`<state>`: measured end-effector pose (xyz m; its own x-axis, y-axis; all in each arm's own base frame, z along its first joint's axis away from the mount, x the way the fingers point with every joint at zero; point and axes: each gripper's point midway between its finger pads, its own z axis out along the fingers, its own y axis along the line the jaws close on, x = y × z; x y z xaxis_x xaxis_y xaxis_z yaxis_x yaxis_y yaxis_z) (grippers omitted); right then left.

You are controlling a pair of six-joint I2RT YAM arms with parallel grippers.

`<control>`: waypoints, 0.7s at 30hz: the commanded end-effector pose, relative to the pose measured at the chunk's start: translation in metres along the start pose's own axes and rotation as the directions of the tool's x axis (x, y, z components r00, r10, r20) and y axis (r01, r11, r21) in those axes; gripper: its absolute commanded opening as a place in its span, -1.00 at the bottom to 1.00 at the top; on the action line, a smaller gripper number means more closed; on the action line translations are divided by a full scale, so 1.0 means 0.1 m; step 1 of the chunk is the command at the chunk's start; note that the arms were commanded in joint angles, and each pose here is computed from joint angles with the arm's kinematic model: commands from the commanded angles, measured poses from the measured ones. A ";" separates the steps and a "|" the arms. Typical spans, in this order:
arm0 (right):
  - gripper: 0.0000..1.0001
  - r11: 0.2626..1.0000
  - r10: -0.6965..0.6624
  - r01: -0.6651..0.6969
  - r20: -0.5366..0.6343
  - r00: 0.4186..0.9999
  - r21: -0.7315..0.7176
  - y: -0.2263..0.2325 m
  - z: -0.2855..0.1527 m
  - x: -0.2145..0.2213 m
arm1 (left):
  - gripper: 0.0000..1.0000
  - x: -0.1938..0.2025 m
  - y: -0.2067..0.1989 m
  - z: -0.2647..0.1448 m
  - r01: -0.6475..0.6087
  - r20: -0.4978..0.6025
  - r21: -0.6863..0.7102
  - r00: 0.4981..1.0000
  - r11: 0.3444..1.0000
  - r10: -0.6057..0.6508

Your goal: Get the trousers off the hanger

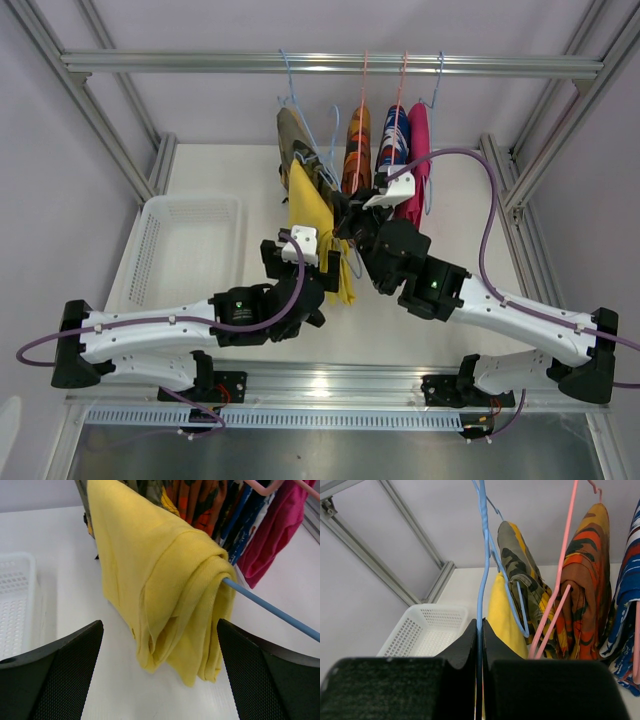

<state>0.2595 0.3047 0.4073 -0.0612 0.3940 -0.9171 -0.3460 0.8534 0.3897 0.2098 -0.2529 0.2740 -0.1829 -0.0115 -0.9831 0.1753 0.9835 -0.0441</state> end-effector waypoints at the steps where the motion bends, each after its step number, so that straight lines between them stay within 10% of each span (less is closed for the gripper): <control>1: -1.00 0.974 0.228 -0.224 0.168 0.959 -0.045 0.04 -0.08 -0.76 | 0.99 -0.15 -0.15 -0.04 0.113 0.001 0.080 0.994 0.990 -0.113; 21: -1.00 0.964 0.262 -0.253 0.143 0.954 -0.079 0.09 -0.11 -0.76 | 0.99 0.18 -0.01 0.14 0.057 -0.051 -0.017 0.997 0.998 -0.058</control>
<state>0.2588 0.3080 0.4029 -0.1040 0.4171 -0.9029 -0.3616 0.8298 0.4250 0.2161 -0.2620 0.2582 -0.2317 -0.0215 -0.9726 0.1868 0.9802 -0.0662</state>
